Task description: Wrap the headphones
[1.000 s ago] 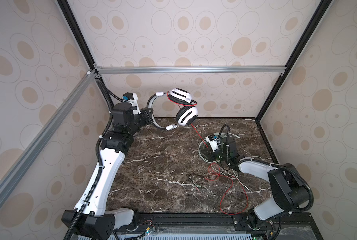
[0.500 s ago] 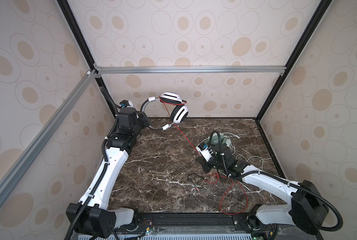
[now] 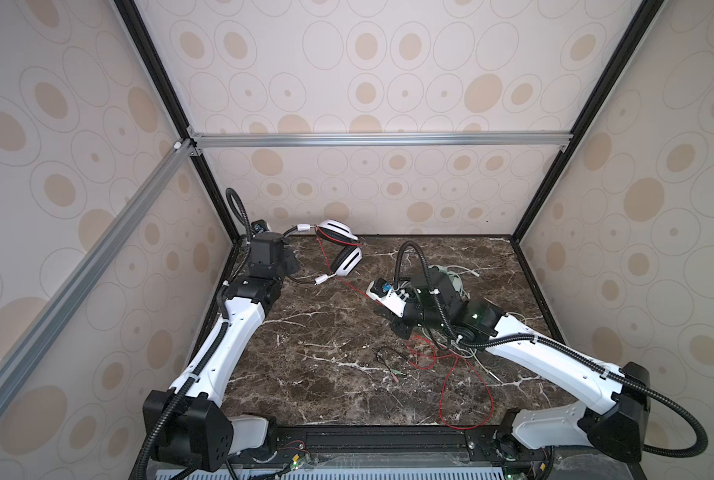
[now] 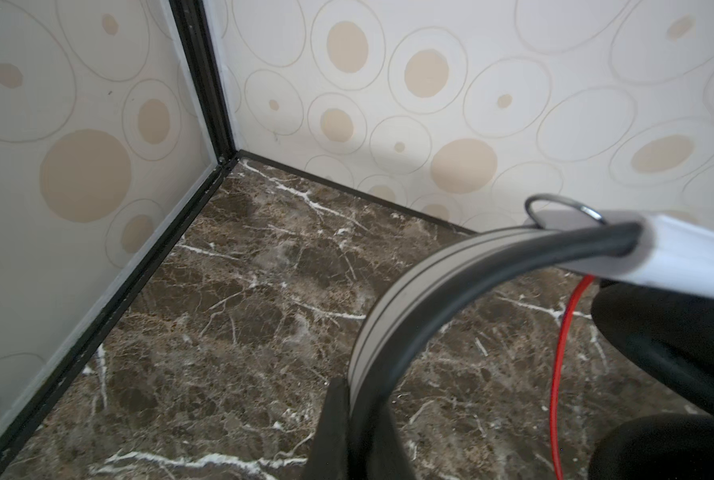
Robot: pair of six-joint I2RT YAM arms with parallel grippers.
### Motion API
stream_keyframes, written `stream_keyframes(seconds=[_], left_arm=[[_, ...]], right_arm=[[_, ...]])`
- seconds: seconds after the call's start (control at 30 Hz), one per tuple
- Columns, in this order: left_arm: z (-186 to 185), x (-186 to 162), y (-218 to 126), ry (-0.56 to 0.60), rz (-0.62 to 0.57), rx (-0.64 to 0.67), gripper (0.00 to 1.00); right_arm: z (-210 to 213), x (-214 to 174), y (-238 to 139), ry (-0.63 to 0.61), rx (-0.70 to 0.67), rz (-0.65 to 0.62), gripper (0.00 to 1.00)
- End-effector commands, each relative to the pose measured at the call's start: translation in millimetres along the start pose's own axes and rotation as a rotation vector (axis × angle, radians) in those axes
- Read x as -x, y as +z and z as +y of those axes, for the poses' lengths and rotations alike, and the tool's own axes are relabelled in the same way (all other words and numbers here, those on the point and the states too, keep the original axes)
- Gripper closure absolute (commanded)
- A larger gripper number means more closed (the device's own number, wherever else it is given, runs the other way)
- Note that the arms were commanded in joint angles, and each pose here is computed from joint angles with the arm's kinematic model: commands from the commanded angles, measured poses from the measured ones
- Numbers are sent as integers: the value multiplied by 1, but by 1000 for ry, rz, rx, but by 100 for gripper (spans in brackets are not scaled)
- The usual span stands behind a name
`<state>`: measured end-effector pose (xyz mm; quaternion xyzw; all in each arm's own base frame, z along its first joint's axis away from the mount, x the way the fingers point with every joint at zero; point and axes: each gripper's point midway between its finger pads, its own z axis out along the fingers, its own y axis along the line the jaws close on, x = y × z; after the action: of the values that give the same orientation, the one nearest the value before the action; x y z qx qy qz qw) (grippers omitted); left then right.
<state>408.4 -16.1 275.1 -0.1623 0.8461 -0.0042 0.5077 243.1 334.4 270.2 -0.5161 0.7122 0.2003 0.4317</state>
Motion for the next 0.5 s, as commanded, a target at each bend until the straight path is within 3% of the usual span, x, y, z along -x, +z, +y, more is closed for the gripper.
stream_keyframes(seconds=[0.0, 0.27, 0.47], left_arm=[[-9, 23, -4, 29, -97, -31, 100], [-23, -31, -6, 354, 21, -51, 100], [-23, -64, -33, 451, 67, -151, 100]], right_arm=[[9, 0, 3, -69, 33, 55, 100], [-10, 21, 3, -108, -37, 110, 100], [-25, 26, 8, -152, -88, 156, 100]])
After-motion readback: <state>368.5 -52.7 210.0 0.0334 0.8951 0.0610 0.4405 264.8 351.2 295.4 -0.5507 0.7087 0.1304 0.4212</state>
